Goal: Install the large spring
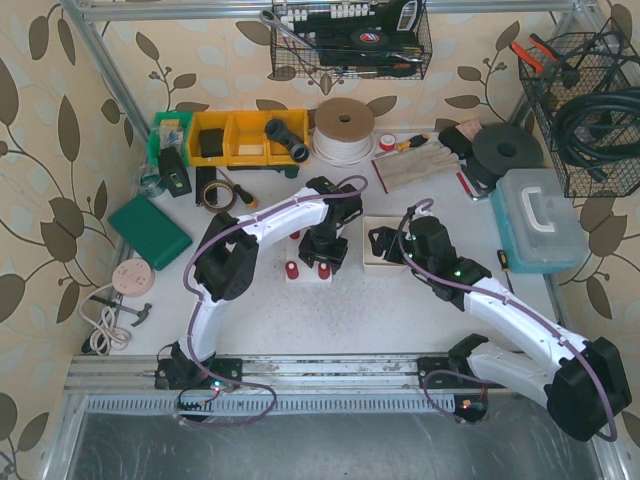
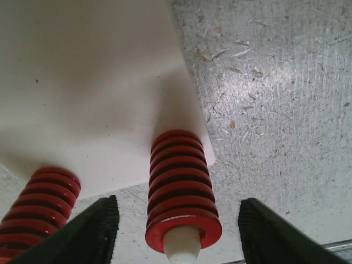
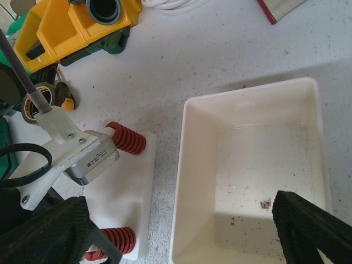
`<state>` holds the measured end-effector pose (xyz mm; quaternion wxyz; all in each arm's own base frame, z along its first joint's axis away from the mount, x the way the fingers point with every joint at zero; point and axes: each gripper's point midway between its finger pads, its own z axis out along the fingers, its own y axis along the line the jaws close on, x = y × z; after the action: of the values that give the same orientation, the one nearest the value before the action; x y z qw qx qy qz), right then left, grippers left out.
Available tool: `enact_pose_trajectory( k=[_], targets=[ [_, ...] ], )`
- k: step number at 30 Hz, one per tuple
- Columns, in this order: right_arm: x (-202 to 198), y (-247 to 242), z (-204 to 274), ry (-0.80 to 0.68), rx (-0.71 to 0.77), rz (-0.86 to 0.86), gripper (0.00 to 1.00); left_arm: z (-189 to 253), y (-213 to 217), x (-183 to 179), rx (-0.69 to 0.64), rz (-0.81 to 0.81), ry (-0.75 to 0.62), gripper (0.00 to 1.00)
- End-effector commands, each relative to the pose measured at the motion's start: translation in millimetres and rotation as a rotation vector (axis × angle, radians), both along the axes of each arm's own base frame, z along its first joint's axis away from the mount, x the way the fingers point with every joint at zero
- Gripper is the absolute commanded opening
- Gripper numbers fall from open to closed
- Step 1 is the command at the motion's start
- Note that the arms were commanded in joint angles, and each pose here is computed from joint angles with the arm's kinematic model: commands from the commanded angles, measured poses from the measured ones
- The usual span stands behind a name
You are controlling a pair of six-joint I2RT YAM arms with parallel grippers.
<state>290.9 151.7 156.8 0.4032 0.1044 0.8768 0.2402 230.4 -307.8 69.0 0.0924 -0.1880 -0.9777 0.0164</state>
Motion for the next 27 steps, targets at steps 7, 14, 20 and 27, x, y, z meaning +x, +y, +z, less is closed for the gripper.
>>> enact_pose_trajectory(
  k=[7, 14, 20, 27],
  targets=[
    [-4, -9, 9, -0.023, -0.024, -0.021, 0.93, 55, -14, 15, -0.128, -0.004, -0.143, 0.77],
    [-5, -60, 54, -0.063, -0.256, -0.179, 1.00, 140, -10, 27, -0.372, 0.034, -0.439, 0.79],
    [-8, -127, 104, -0.255, -0.516, -0.433, 1.00, 211, 73, 45, -0.424, 0.139, -1.012, 0.82],
    [-10, -175, 82, -0.291, -0.836, -0.589, 1.00, 201, 194, 72, -0.138, 0.286, -1.317, 0.83]
  ],
)
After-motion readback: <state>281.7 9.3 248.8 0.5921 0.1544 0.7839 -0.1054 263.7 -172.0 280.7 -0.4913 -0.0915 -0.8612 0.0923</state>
